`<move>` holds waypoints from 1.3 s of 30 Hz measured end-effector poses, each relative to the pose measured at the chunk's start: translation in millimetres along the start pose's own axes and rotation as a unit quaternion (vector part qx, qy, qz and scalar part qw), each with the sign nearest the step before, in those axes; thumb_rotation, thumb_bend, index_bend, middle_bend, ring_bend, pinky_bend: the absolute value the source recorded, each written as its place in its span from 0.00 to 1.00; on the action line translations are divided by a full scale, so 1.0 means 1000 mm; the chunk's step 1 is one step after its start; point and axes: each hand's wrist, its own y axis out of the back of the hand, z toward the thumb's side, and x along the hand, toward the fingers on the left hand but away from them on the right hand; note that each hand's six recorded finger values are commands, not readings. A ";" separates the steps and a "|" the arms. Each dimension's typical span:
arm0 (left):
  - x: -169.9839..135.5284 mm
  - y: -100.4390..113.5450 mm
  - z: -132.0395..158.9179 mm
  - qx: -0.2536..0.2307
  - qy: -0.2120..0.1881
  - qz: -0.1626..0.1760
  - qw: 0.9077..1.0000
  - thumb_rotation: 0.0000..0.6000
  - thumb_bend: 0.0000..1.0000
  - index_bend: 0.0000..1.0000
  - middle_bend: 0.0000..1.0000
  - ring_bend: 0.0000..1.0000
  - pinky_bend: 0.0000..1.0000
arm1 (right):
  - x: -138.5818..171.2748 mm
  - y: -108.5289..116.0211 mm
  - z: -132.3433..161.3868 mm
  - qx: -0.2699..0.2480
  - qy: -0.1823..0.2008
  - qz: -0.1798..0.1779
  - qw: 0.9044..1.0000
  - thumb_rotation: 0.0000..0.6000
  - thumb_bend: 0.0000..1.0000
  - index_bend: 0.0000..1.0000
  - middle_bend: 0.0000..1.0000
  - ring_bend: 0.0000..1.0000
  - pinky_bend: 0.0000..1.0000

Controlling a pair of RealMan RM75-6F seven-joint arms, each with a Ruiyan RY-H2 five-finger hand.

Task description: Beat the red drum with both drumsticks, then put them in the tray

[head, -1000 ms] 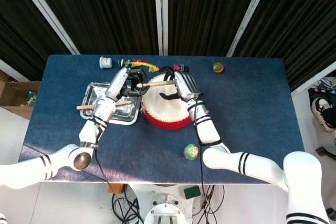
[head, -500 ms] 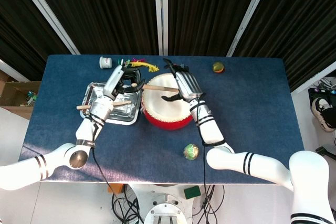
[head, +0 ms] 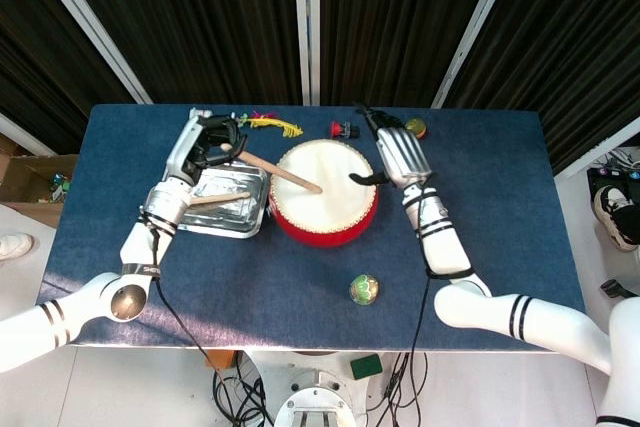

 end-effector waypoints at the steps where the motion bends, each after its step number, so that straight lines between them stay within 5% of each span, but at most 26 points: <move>1: -0.001 0.005 0.001 -0.010 0.000 0.005 1.000 1.00 0.47 0.73 0.79 0.72 0.75 | 0.003 0.005 -0.005 0.004 -0.003 -0.003 1.000 1.00 0.00 0.00 0.16 0.11 0.20; 8: -0.021 0.068 0.002 -0.071 0.000 0.067 0.995 1.00 0.47 0.73 0.79 0.72 0.75 | 0.033 0.045 -0.046 0.008 -0.033 -0.027 0.999 1.00 0.00 0.00 0.16 0.11 0.20; 17: -0.040 0.130 -0.038 -0.046 0.045 0.142 0.988 1.00 0.48 0.73 0.79 0.72 0.75 | 0.061 0.068 -0.082 0.002 -0.061 -0.040 0.997 1.00 0.00 0.00 0.16 0.11 0.20; 24: -0.049 0.151 -0.074 -0.038 0.090 0.175 0.980 1.00 0.48 0.73 0.79 0.72 0.75 | 0.068 0.068 -0.088 -0.006 -0.062 -0.040 0.997 1.00 0.00 0.00 0.16 0.11 0.20; 31: -0.050 0.145 -0.103 0.000 0.131 0.174 0.976 1.00 0.47 0.72 0.76 0.70 0.74 | 0.069 0.062 -0.090 -0.007 -0.064 -0.032 0.997 1.00 0.00 0.00 0.16 0.11 0.20; 33: -0.049 0.144 -0.109 0.015 0.139 0.175 0.975 1.00 0.46 0.67 0.71 0.63 0.68 | 0.069 0.062 -0.091 -0.008 -0.064 -0.032 0.997 1.00 0.00 0.00 0.16 0.11 0.20; 39: -0.049 0.143 -0.121 0.084 0.159 0.175 0.968 1.00 0.28 0.37 0.36 0.23 0.26 | 0.072 0.064 -0.094 -0.010 -0.069 -0.036 0.997 1.00 0.00 0.00 0.16 0.11 0.20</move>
